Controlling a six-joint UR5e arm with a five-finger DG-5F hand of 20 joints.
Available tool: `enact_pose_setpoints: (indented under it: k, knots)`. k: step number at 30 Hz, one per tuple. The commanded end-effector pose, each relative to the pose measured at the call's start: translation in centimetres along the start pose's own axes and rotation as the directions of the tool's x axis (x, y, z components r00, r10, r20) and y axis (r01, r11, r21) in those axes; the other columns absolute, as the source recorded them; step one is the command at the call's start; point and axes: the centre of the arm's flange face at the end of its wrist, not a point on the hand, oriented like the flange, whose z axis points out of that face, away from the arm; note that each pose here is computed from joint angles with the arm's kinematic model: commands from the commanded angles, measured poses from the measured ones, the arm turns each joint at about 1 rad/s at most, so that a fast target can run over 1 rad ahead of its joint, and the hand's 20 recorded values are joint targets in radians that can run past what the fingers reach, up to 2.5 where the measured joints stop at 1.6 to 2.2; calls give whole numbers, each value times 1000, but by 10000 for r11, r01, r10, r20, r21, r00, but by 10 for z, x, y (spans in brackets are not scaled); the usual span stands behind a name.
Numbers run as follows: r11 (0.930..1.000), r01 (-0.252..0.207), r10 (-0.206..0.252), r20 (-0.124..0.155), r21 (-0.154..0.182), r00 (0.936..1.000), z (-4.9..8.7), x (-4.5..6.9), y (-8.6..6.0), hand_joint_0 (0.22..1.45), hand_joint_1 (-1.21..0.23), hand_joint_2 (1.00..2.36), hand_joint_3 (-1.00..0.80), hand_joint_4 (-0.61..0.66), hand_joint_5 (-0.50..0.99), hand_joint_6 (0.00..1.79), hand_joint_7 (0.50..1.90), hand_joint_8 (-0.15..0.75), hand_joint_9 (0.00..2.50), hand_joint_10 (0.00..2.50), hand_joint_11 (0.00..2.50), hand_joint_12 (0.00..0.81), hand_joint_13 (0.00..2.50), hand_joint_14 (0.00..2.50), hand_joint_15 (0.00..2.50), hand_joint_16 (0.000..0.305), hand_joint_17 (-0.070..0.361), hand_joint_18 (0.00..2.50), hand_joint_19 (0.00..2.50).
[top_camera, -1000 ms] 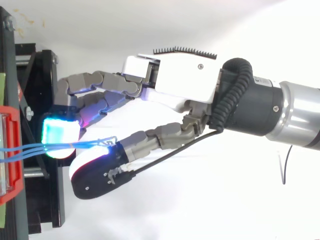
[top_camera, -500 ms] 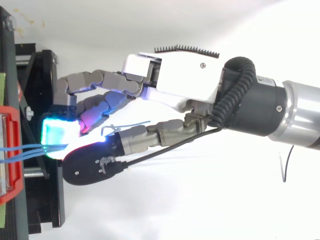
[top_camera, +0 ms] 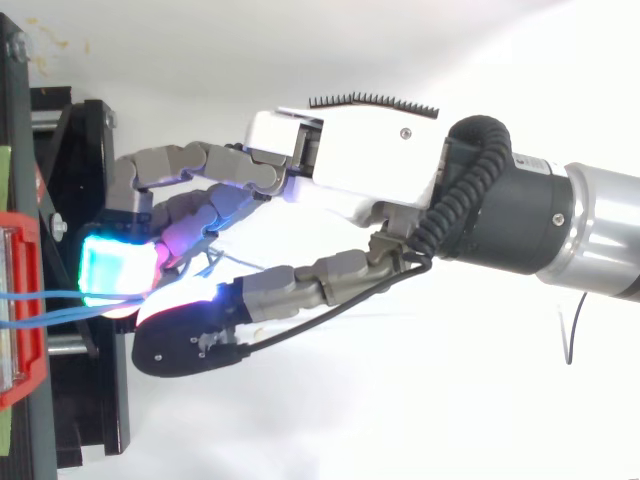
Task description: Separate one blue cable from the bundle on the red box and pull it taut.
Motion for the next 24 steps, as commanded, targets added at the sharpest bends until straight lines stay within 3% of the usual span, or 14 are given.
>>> enact_pose_setpoints:
  k: [1,10,15,24]
  knots:
    - [10000,0,0,-2,-1,10000,0,0,0,801,-850,1015,203,178,-103,502,1288,283,650,10,353,345,391,6,198,48,107,439,501]
    - [10000,0,0,-2,-1,10000,0,0,0,770,-891,1013,186,165,-118,502,1287,275,576,9,331,350,327,6,173,49,109,411,448]
    - [10000,0,0,-17,-2,10000,0,0,0,628,-831,1012,-323,208,-107,502,1299,299,634,12,347,353,370,7,168,48,109,481,449]
    - [10000,-1,1,-32,-3,10000,0,1,0,581,-682,1000,-500,237,-79,502,1353,327,753,10,366,361,444,6,187,49,110,540,460]
